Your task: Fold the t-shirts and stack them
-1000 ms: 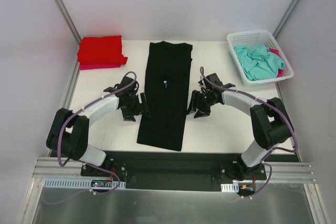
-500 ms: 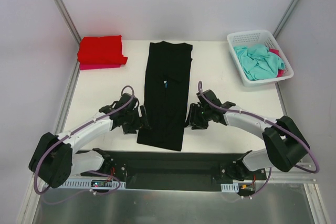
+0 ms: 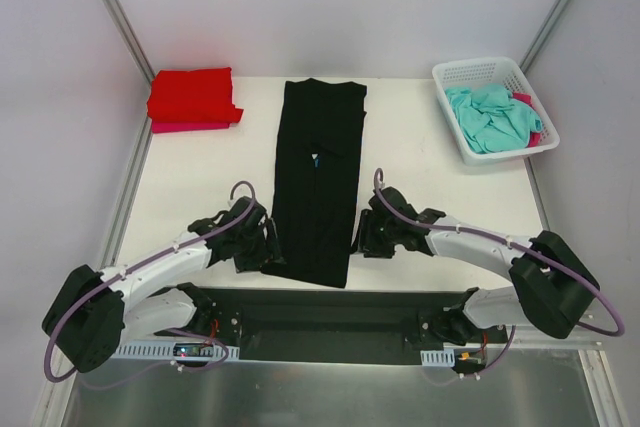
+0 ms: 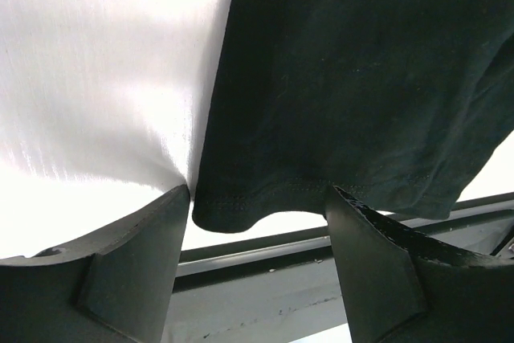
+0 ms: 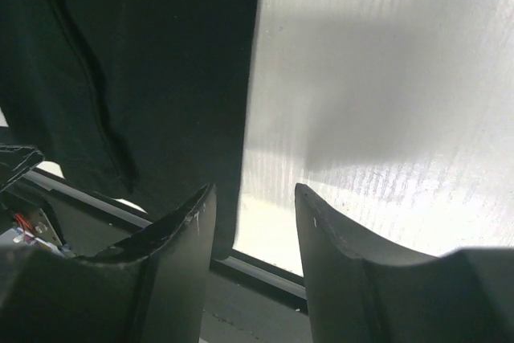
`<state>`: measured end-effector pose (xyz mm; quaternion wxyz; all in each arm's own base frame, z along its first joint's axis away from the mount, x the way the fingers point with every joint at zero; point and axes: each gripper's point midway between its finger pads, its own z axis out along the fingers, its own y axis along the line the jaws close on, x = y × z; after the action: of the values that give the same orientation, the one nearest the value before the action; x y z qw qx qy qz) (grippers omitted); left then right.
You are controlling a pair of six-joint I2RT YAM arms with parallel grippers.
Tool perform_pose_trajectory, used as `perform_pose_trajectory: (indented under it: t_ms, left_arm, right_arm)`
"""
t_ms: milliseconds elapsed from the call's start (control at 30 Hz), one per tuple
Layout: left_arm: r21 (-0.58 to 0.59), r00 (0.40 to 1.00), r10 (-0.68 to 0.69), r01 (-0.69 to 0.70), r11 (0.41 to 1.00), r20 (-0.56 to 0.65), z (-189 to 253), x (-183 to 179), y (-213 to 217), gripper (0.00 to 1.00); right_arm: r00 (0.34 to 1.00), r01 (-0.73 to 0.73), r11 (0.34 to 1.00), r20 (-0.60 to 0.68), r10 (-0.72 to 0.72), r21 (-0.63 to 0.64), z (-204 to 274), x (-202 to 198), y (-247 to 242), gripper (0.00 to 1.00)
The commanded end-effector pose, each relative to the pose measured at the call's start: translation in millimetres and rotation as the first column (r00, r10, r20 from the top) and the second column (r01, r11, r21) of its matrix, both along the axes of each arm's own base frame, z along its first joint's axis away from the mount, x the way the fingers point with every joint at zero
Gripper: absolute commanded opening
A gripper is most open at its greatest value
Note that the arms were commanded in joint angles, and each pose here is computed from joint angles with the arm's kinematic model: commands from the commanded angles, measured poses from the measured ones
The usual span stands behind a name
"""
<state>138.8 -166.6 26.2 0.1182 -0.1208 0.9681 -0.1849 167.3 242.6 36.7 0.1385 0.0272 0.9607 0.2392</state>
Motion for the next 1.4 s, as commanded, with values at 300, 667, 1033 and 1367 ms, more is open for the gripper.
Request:
perform_pose_trajectory:
  t_ms: [300, 667, 1033, 1367]
  left_arm:
    - [0.040, 0.998, 0.058, -0.057, 0.998, -0.020, -12, -23, 17, 0.44]
    - [0.119, 0.999, 0.050, -0.051, 0.992, 0.018, -14, -12, 25, 0.43]
    - [0.156, 0.999, 0.037, -0.041, 0.987, 0.033, -11, -2, 25, 0.30]
    - [0.151, 0.998, 0.054, -0.056, 0.987, 0.022, -17, -7, 27, 0.00]
  right_arm:
    - [0.999, 0.038, 0.999, 0.021, -0.038, -0.008, -4, 4, 13, 0.47]
    - [0.999, 0.007, 1.000, 0.031, -0.007, -0.001, -2, 5, 19, 0.46]
    - [1.000, 0.004, 1.000, 0.021, -0.004, 0.000, -1, 6, 23, 0.47]
    - [1.000, 0.027, 0.997, 0.010, -0.027, 0.070, 6, -4, 33, 0.50]
